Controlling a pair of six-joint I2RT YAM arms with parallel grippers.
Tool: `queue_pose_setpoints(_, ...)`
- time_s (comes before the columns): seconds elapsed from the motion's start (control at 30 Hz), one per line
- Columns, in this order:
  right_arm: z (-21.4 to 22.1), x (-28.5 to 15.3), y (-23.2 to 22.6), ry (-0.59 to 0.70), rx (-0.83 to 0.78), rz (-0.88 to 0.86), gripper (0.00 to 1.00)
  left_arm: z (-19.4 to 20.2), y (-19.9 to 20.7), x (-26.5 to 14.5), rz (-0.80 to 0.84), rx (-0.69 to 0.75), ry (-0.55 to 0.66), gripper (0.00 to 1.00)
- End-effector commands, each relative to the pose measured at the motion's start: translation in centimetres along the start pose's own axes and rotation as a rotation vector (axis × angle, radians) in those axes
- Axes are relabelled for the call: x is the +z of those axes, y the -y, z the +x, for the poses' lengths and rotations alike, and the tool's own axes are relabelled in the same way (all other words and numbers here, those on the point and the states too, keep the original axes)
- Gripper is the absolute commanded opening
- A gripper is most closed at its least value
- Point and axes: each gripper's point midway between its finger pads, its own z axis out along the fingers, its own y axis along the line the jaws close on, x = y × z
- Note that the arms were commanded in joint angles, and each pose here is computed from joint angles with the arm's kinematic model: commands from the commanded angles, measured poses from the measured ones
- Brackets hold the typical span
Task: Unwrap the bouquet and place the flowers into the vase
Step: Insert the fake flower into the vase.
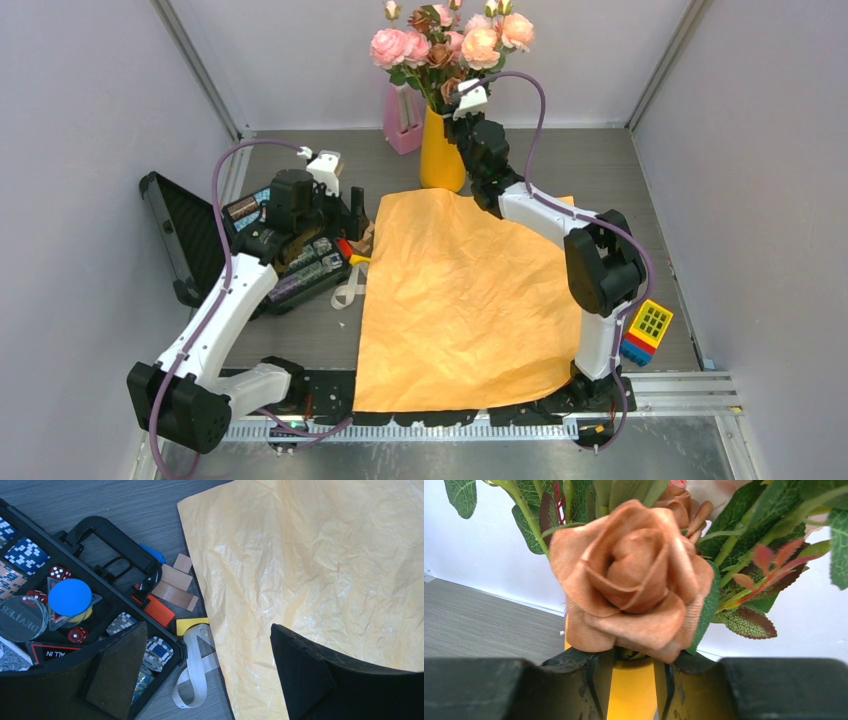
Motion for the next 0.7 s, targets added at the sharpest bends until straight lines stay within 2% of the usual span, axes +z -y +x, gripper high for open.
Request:
queue_pose_setpoints(0.0,-2.7,-0.3,1.0,0.063,0.043,0.029,0.41,-1.2,0.2,-0.1,0.004,0.014,0.046,0.96)
queue_pose_setpoints(0.47,-4.3,-2.3,1.5,0.073,0.056,0.012,0.76,-1.3,0.1,-0.2,0.0,0.013,0.05,0.96)
queue_pose_setpoints(0.67,-4.9,-3.4,1.8,0.064,0.059,0.003,0.84,-1.3,0.1,-0.2,-0.004,0.012,0.05,0.96)
